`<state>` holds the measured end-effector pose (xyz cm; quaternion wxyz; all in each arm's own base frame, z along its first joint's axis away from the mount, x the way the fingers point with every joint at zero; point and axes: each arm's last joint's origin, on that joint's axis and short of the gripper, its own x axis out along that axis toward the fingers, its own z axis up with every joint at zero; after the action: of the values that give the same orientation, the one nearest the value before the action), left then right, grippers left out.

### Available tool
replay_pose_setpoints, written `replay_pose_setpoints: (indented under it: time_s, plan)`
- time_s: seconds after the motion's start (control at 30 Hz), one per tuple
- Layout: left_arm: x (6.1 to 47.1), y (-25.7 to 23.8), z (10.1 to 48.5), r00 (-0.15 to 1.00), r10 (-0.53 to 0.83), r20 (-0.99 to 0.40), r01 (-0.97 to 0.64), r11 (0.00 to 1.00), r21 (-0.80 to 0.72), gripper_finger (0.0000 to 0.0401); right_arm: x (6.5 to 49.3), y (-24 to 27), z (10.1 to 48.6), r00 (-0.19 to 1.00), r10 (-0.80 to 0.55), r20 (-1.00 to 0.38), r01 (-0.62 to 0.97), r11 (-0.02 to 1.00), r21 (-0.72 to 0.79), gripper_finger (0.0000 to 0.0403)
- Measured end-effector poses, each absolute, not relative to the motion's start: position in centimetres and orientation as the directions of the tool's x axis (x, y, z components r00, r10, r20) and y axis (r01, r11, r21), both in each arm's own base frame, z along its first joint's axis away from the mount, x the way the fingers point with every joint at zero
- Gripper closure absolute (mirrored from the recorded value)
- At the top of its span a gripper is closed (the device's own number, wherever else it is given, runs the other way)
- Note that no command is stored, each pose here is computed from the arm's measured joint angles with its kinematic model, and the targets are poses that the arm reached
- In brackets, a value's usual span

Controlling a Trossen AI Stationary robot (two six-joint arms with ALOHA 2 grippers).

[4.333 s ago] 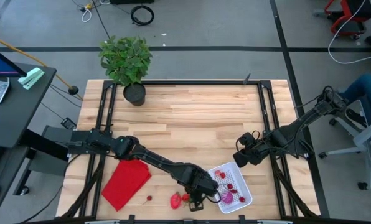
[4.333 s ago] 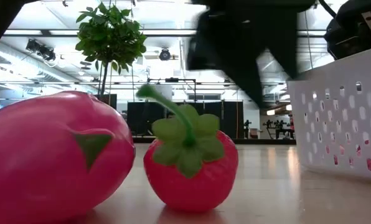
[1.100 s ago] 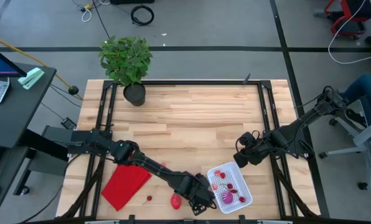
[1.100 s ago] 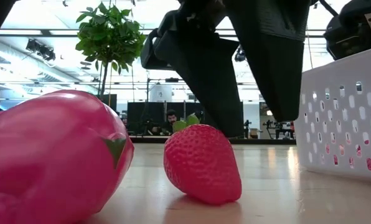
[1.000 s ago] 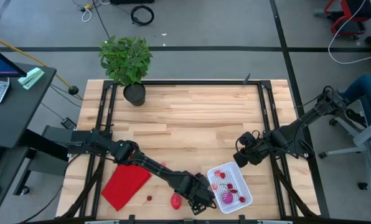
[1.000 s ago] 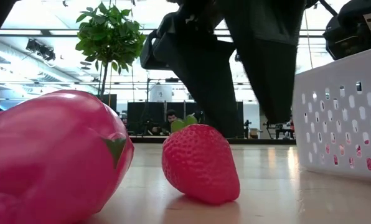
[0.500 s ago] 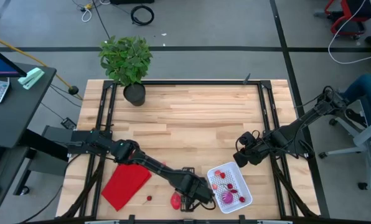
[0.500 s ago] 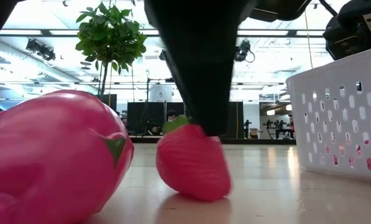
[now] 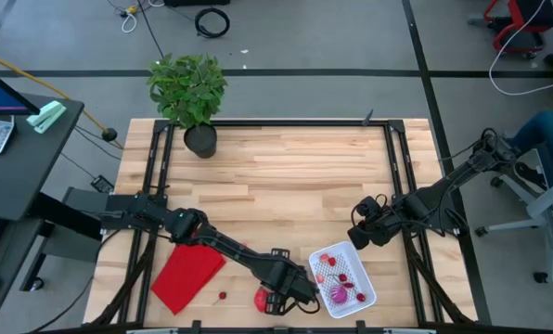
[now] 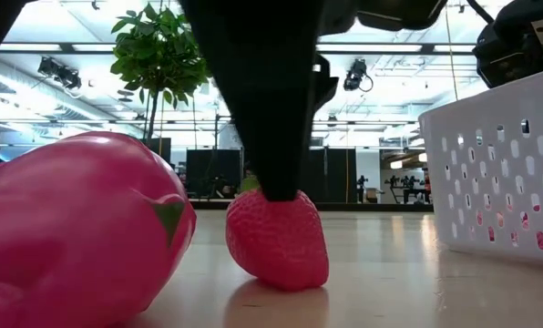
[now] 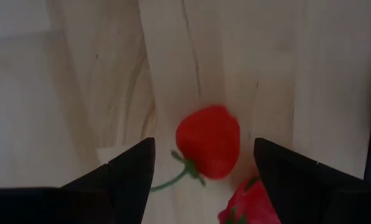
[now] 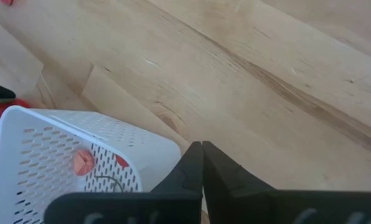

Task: Pick and placing Produce into tupperware
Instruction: Put the red strawberry into the white basket

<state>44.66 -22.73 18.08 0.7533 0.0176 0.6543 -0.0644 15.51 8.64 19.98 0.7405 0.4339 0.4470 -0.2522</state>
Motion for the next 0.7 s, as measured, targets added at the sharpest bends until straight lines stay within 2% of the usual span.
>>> replay_pose_setpoints:
  time_s: [0.17, 0.7]
  plan:
    - [44.2, -23.1, 18.1, 0.097, -0.095, -0.991, 0.105, 0.991, -0.084, 0.0118, 15.5, 8.6, 20.0, 0.473, 0.014, -0.881, 0.761, 0.496, 0.417, 0.0398]
    - [44.4, -23.5, 17.1, 0.128, -0.115, -0.985, 0.09, 0.991, -0.104, 0.0119, 15.5, 8.6, 20.0, 0.482, -0.004, -0.876, 0.762, 0.496, 0.417, 0.0398]
